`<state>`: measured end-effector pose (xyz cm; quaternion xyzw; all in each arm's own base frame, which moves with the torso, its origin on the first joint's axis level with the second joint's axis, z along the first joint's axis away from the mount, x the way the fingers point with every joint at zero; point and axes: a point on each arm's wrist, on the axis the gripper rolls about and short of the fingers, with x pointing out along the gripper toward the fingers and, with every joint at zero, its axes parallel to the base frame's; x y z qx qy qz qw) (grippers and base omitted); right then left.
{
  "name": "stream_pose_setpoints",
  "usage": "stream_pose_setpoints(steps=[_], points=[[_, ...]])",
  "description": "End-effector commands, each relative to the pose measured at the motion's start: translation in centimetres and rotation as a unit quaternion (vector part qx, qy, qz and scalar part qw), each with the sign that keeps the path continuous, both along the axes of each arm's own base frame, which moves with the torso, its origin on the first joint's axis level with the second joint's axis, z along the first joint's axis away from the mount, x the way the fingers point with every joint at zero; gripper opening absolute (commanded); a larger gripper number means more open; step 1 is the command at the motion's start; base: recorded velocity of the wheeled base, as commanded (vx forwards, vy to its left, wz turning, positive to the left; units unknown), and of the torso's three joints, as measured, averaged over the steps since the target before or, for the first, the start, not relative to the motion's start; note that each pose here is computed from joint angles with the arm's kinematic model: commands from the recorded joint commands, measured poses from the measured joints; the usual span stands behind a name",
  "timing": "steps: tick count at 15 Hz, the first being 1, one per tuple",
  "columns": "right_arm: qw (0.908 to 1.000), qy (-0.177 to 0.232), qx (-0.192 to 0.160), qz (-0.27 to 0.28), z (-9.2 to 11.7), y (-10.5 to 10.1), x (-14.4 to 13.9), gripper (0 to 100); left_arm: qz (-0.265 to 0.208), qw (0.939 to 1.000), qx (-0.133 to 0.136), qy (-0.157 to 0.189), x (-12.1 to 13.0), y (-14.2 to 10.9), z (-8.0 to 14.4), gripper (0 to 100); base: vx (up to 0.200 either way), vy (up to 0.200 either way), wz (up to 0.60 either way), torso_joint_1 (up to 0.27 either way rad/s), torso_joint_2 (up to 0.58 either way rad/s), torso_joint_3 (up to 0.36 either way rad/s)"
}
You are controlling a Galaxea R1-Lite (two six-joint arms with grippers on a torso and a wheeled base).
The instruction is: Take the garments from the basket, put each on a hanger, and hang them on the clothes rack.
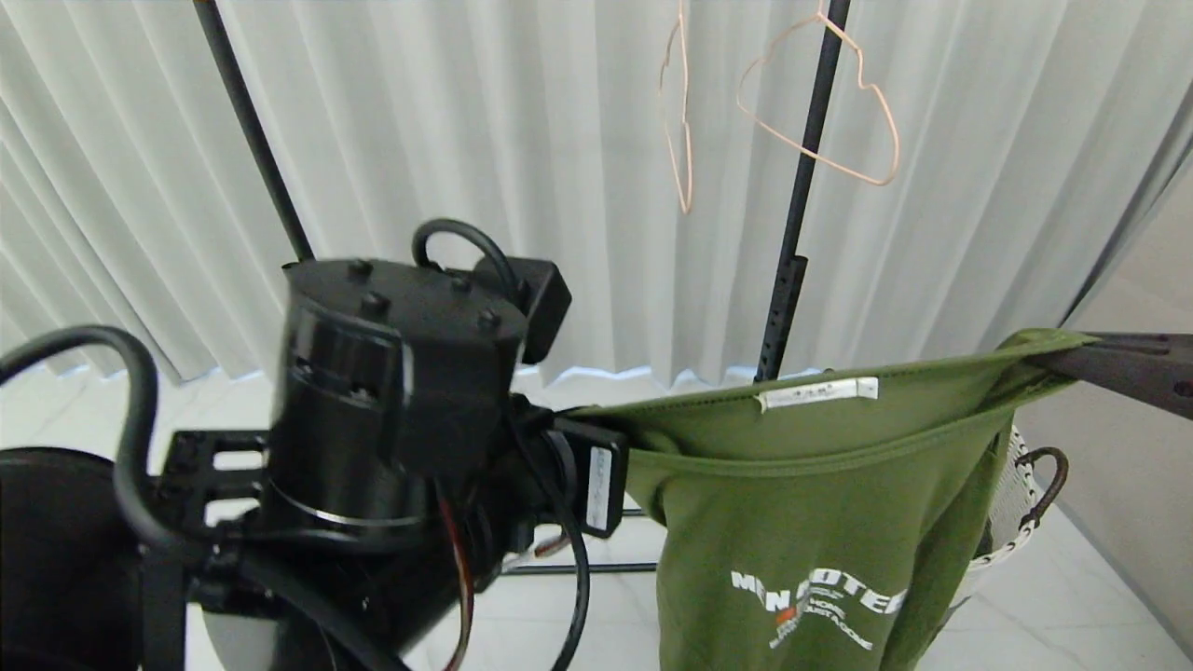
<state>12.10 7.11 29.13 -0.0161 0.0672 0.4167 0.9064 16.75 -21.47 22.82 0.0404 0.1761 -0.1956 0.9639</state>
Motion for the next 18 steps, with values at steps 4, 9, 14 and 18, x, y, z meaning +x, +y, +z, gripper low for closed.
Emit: stream_pose_setpoints(steps=[4,9,14,18], points=[[0.9995,-0.027,0.014,0.001,3.2,1.4,2.6,0,0.025,0.9976,-0.027,-0.059,1.0,1.8,4.2,0,0.0,0.0,0.0,0.0,0.0,0.0],[0.9991,-0.036,0.02,0.013,3.8,1.6,2.3,0,0.016,0.9962,-0.029,-0.081,0.6,1.8,4.7,0,0.0,0.0,0.0,0.0,0.0,0.0],[0.9989,-0.041,0.022,0.008,4.1,1.6,2.2,0,0.012,0.9942,-0.032,-0.102,0.7,1.7,4.8,0,0.0,0.0,0.0,0.0,0.0,0.0],[0.9991,-0.037,0.02,0.008,5.1,0.3,-0.1,0,0.013,0.9908,-0.049,-0.125,0.8,1.6,5.4,0,0.0,0.0,0.0,0.0,0.0,0.0]])
